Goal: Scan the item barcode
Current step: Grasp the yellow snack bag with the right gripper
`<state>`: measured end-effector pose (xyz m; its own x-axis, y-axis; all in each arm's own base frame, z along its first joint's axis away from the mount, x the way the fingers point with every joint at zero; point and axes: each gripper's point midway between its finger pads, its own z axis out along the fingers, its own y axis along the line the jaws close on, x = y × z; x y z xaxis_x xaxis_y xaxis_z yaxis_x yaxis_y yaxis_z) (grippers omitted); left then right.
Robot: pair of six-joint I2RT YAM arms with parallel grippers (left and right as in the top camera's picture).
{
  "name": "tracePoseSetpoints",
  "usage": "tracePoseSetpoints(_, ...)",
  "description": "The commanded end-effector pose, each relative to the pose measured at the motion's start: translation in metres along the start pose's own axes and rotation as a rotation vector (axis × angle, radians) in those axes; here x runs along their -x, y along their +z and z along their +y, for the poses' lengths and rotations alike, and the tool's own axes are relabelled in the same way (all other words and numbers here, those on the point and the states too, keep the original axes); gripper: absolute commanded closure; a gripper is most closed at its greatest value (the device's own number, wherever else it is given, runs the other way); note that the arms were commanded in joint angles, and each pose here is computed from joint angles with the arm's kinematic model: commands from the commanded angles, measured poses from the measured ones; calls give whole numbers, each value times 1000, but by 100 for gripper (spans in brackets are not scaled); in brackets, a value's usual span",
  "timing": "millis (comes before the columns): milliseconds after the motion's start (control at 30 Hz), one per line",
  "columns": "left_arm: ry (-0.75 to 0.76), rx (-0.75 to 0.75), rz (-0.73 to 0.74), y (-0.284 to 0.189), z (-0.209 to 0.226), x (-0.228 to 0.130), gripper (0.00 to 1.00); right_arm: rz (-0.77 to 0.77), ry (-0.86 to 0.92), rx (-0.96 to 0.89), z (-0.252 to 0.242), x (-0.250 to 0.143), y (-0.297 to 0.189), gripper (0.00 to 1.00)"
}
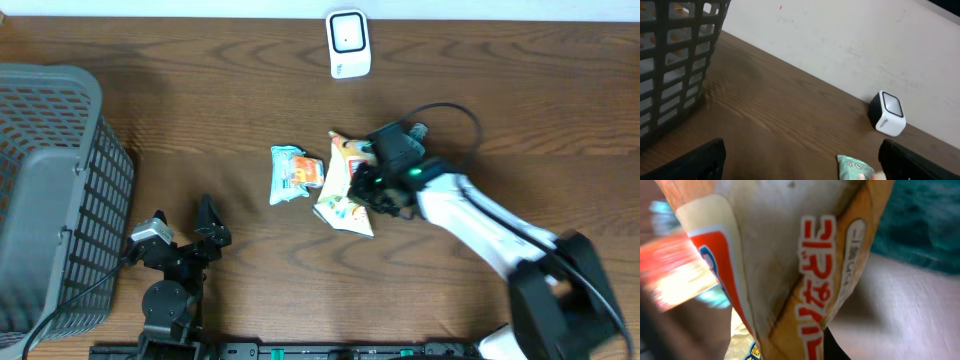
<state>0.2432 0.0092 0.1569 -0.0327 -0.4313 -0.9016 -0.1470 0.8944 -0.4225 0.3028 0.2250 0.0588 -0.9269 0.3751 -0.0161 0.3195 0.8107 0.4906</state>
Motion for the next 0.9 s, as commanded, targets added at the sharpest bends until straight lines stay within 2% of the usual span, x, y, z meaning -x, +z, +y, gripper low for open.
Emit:
tracePoseSetpoints(0,7,31,48,1,9,-16,2,142,86,215,34,-20,-49,98)
tracePoseSetpoints(100,7,31,48,1,9,-16,2,264,217,302,42,-37,-82,98)
tracePoseSetpoints(200,6,31,48,1,9,-16,2,362,337,299,40,-53,-96,98)
tracePoseSetpoints(300,6,31,48,1,9,-16,2,385,353,278,36,-60,-97,99)
tracePoseSetpoints(500,6,31,48,1,9,-16,2,393,131,325,36,-68,-99,99)
tracePoseSetpoints(633,7,31,48,1,9,-16,2,395,-111,500,61,-70,-112,99)
tracePoseSetpoints(700,6,31,48,1,9,-16,3,383,-179,545,67,-69,-115,99)
tracePoseSetpoints(867,6,31,48,1,9,-16,2,287,-260,477,56,-58,-104,99)
